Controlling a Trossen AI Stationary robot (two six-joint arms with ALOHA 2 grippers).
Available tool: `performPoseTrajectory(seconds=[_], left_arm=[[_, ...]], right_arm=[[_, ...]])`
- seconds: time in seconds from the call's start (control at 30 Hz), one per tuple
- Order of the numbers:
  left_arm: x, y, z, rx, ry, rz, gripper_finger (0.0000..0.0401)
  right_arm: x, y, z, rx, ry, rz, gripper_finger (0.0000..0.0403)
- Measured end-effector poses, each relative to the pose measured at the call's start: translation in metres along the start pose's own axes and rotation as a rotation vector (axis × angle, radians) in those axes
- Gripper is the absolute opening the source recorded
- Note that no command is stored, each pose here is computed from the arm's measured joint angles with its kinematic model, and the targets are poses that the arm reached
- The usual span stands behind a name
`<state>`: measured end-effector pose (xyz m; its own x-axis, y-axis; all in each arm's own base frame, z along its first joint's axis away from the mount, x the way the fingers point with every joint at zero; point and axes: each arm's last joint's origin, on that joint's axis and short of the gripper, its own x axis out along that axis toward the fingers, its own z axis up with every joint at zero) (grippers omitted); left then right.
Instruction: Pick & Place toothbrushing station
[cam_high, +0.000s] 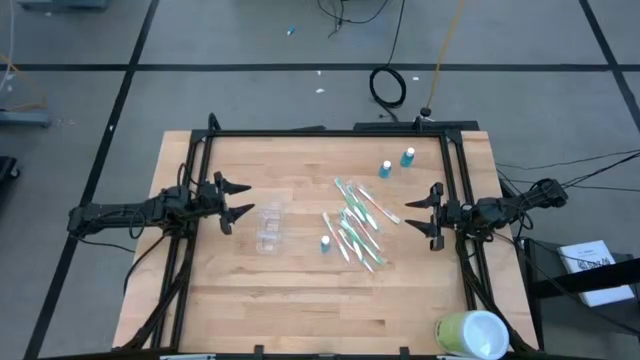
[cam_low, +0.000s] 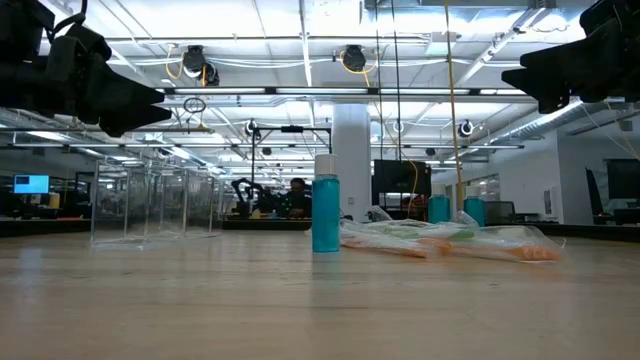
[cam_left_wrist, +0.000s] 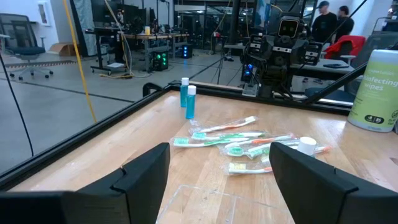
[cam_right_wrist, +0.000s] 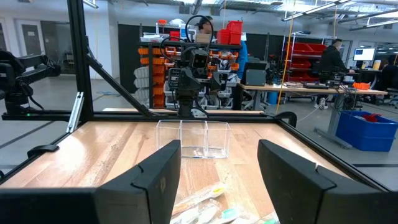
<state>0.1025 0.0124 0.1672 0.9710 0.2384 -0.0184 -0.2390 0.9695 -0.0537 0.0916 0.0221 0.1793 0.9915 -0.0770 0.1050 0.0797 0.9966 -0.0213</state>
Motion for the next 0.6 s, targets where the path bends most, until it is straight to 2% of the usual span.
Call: performPoseTrajectory(seconds=[0.5,0.6], left_arm=[[0.0000,0.0000,0.0000,0.000,0.000,0.000,0.0283],[0.0000,0.0000,0.0000,0.000,0.000,0.000,0.0283]], right_arm=[[0.0000,0.0000,0.0000,0.000,0.000,-0.001,0.0208],[0.0000,0.0000,0.0000,0.052,0.000,0.002,0.0208]])
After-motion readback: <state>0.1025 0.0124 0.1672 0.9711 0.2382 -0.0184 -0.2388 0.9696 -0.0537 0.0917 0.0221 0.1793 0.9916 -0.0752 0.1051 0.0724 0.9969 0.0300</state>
